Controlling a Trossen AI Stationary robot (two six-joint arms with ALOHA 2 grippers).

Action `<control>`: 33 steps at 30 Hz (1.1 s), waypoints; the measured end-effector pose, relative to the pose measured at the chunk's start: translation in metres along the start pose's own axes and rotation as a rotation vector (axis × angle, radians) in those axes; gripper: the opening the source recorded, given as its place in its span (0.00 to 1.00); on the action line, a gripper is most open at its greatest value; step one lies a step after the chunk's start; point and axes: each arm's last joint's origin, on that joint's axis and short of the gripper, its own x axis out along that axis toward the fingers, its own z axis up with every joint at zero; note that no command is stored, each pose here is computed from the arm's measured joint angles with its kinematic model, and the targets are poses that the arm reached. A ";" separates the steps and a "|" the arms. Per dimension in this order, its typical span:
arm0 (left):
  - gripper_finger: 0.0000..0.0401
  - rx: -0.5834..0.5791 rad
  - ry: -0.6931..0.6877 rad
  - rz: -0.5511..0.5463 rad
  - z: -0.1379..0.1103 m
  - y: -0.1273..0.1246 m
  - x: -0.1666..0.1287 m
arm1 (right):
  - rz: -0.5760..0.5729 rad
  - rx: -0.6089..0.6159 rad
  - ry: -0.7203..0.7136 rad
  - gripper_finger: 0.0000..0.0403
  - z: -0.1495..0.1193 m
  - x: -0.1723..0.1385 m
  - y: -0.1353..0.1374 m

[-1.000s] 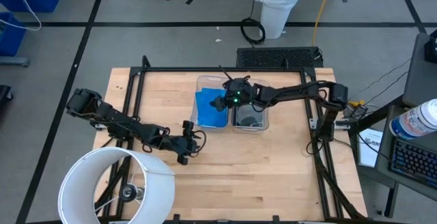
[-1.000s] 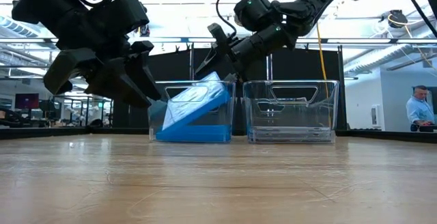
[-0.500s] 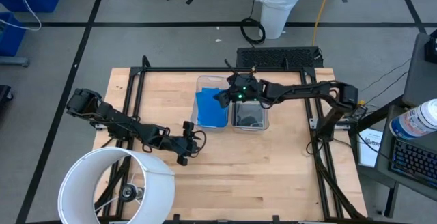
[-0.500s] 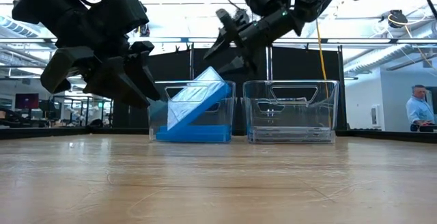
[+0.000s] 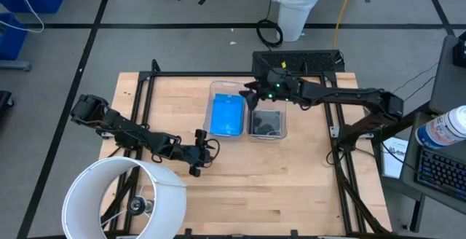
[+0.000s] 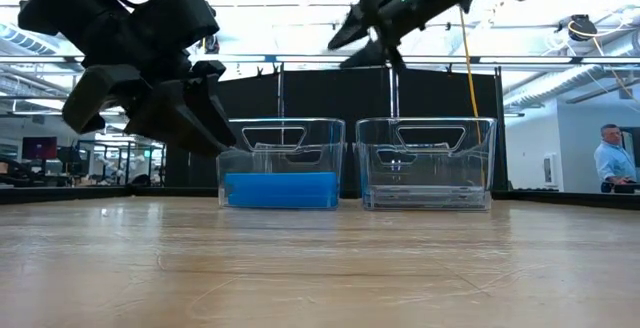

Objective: Pick & place jewel cases by type
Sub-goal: Return to Home Position

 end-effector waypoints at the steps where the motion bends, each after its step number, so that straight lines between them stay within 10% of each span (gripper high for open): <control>1: 0.45 -0.005 -0.012 0.003 0.001 0.000 0.000 | 0.017 -0.035 0.003 0.53 0.000 -0.004 0.004; 15: 0.36 0.146 -0.079 0.108 0.008 0.023 0.002 | 0.174 -0.395 0.020 0.02 -0.034 -0.044 0.041; 23: 0.03 0.091 -0.200 -0.031 0.013 0.054 -0.017 | 0.228 -0.386 -0.112 0.01 -0.054 -0.074 0.030; 33: 0.01 -0.050 -0.339 -0.246 0.002 0.092 -0.027 | 0.259 -0.424 -0.170 0.00 -0.098 -0.119 0.003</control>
